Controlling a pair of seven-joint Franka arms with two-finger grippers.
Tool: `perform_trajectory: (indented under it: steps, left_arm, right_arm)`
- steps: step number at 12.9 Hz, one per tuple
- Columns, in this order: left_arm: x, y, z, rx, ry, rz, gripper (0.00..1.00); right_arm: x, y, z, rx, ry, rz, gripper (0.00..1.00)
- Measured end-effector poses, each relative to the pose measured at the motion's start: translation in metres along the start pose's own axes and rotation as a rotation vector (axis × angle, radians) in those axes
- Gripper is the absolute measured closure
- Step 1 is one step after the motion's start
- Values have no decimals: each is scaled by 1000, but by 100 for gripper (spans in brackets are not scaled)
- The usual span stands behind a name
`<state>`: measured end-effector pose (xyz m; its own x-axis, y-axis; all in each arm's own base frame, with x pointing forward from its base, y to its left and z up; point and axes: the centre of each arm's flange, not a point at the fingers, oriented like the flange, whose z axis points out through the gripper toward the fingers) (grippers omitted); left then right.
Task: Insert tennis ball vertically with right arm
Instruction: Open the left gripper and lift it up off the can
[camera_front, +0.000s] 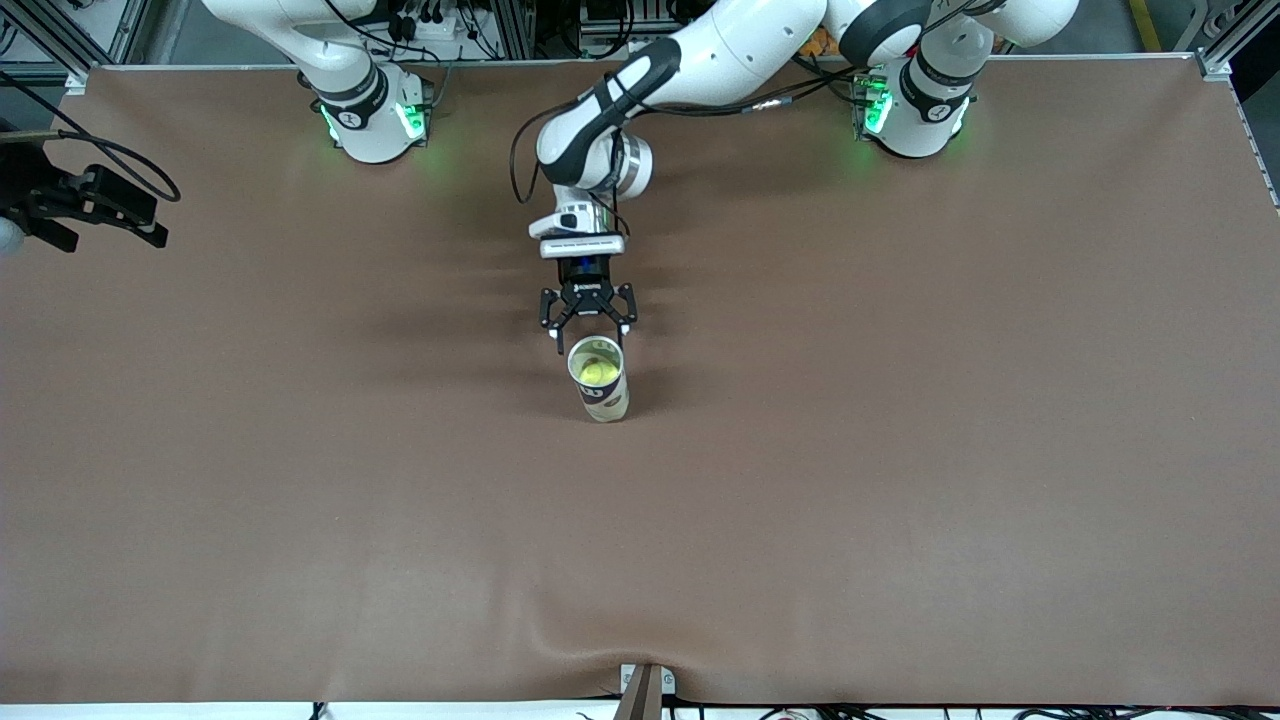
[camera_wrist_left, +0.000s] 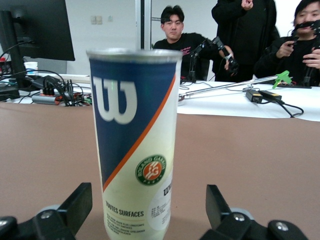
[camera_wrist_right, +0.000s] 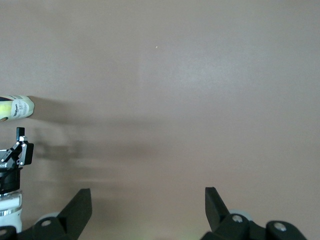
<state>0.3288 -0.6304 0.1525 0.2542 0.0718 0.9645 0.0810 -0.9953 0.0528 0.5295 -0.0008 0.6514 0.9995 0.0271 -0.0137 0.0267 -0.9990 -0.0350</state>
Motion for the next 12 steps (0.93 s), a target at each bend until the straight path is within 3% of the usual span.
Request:
perform_trajectory:
  steps: [7,12]
  left_arm:
    - [66,42,-48,58,-175,-49,0]
    - [122,59,-36,96,-300,-10,0]
  right_arm:
    - [0,0,0,0,3,0,0]
    - [1,0,0,0,4,-1,0]
